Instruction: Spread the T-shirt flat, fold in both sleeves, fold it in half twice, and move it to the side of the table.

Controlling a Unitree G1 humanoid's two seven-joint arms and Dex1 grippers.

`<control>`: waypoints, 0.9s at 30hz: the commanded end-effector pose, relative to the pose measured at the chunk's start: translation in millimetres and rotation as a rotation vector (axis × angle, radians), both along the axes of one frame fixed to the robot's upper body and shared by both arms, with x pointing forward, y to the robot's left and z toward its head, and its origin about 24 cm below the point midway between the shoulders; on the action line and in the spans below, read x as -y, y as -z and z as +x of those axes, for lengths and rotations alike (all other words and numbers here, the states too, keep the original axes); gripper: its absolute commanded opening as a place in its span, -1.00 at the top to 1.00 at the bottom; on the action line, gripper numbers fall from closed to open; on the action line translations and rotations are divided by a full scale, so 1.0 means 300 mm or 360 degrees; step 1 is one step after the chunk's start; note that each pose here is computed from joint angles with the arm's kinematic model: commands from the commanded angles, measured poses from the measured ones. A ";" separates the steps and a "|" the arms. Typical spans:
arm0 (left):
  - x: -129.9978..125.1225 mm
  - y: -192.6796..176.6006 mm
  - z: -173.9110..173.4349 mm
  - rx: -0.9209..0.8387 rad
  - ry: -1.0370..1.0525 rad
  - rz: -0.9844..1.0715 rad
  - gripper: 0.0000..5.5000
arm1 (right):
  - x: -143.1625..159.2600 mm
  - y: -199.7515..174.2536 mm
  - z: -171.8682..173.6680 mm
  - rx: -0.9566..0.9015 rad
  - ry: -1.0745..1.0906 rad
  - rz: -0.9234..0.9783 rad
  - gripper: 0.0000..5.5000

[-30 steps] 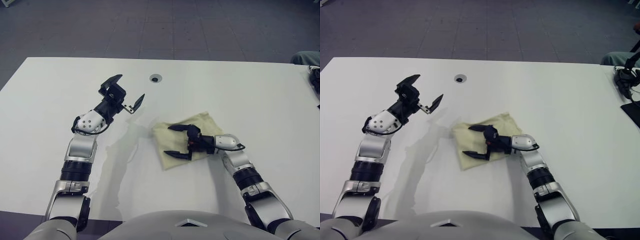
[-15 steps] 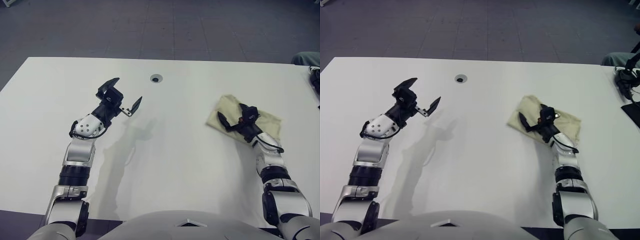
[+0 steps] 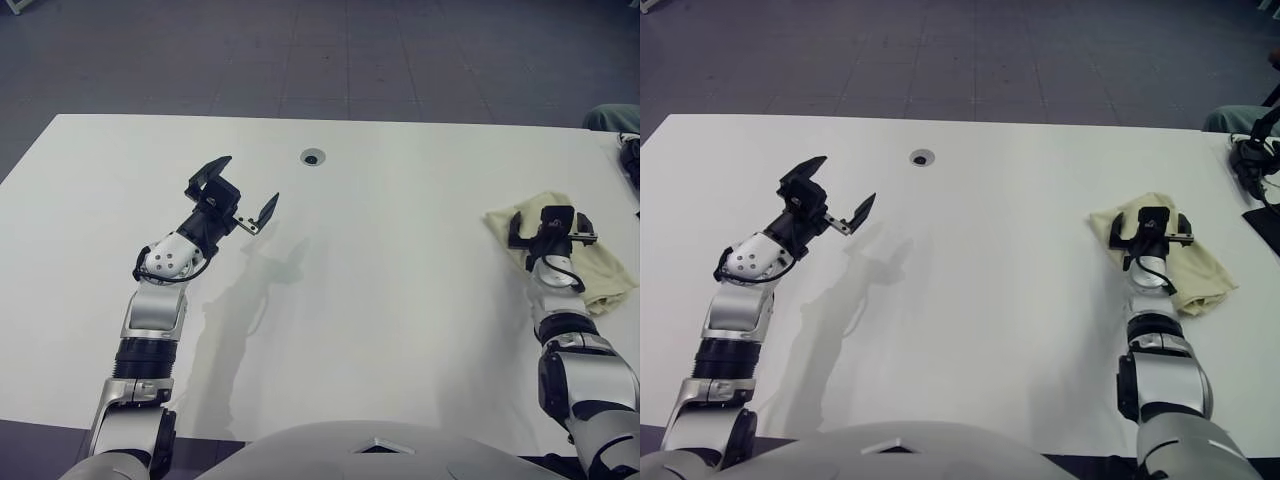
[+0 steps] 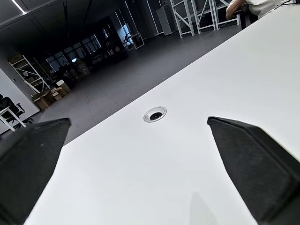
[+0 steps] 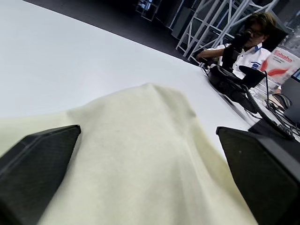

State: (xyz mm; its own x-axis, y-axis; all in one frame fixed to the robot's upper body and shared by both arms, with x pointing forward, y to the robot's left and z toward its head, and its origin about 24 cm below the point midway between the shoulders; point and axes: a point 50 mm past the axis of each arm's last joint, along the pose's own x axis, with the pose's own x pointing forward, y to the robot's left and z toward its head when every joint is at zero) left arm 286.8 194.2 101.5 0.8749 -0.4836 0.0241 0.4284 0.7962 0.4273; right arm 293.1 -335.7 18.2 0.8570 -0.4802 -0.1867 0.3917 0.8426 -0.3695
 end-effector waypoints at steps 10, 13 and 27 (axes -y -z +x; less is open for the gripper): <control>-0.011 -0.003 -0.012 -0.0008 0.0004 0.0043 -0.96 | -0.087 0.114 -0.001 -0.0261 0.0104 0.0332 -0.95; -0.009 0.000 -0.012 -0.0013 0.0015 0.0047 -0.96 | -0.096 0.087 0.031 -0.0196 0.0163 0.0430 -0.95; 0.022 0.005 -0.028 -0.0007 0.0068 0.0067 -0.96 | -0.081 -0.114 0.159 0.0190 0.0180 0.0486 -0.95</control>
